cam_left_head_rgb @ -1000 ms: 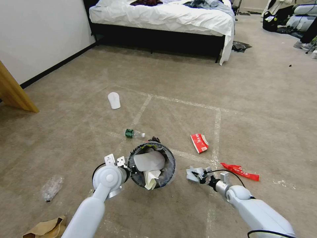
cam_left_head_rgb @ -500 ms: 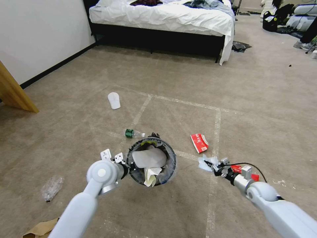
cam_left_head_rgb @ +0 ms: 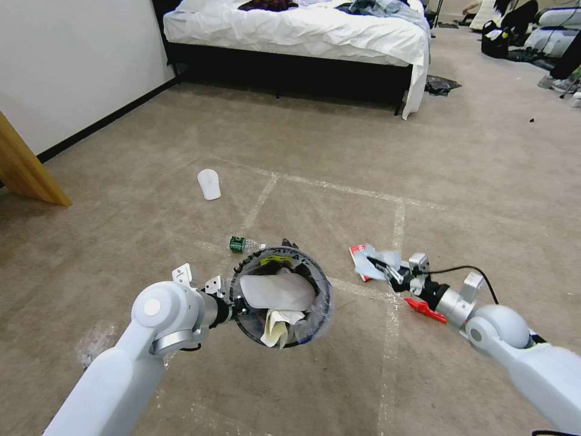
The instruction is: Pick up the trash bin and place the garbage on the floor into it.
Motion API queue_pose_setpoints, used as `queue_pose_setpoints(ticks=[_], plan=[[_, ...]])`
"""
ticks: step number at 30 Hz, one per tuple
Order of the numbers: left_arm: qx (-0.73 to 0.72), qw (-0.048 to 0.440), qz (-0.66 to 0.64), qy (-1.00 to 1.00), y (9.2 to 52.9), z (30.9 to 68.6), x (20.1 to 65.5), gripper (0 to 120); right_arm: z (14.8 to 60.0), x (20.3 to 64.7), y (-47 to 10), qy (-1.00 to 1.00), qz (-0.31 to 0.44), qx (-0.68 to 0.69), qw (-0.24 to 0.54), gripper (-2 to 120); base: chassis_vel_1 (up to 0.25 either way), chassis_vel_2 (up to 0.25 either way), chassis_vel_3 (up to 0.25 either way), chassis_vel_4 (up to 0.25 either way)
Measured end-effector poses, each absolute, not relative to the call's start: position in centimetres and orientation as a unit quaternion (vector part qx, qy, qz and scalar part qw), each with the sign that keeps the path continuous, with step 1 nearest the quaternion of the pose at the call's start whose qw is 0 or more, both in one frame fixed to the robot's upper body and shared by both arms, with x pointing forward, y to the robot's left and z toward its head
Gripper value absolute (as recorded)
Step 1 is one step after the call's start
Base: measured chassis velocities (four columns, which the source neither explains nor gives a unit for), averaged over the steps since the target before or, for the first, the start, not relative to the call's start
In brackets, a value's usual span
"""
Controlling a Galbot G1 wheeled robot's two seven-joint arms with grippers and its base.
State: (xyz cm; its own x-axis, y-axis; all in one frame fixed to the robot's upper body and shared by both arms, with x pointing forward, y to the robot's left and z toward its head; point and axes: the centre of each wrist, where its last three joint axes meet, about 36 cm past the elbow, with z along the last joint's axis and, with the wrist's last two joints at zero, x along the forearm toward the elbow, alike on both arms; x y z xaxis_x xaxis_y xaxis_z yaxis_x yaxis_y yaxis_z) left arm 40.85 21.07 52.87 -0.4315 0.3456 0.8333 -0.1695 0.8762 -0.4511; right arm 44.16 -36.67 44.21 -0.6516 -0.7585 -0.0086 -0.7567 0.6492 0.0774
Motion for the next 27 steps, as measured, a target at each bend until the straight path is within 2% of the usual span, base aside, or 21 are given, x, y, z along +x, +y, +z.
queue_pose_setpoints(ticks=[11,27], plan=[[-0.094,0.532,0.222,-0.811,20.4,55.0,37.7,0,53.6,41.1,-31.4,-0.851,-0.058,0.516,-0.076,0,0.0,0.0,0.0,0.0],[-0.087,0.536,0.219,-0.811,20.2,54.3,38.2,0,59.9,37.7,-28.7,-0.788,-0.054,0.603,-0.113,0,0.0,0.0,0.0,0.0]])
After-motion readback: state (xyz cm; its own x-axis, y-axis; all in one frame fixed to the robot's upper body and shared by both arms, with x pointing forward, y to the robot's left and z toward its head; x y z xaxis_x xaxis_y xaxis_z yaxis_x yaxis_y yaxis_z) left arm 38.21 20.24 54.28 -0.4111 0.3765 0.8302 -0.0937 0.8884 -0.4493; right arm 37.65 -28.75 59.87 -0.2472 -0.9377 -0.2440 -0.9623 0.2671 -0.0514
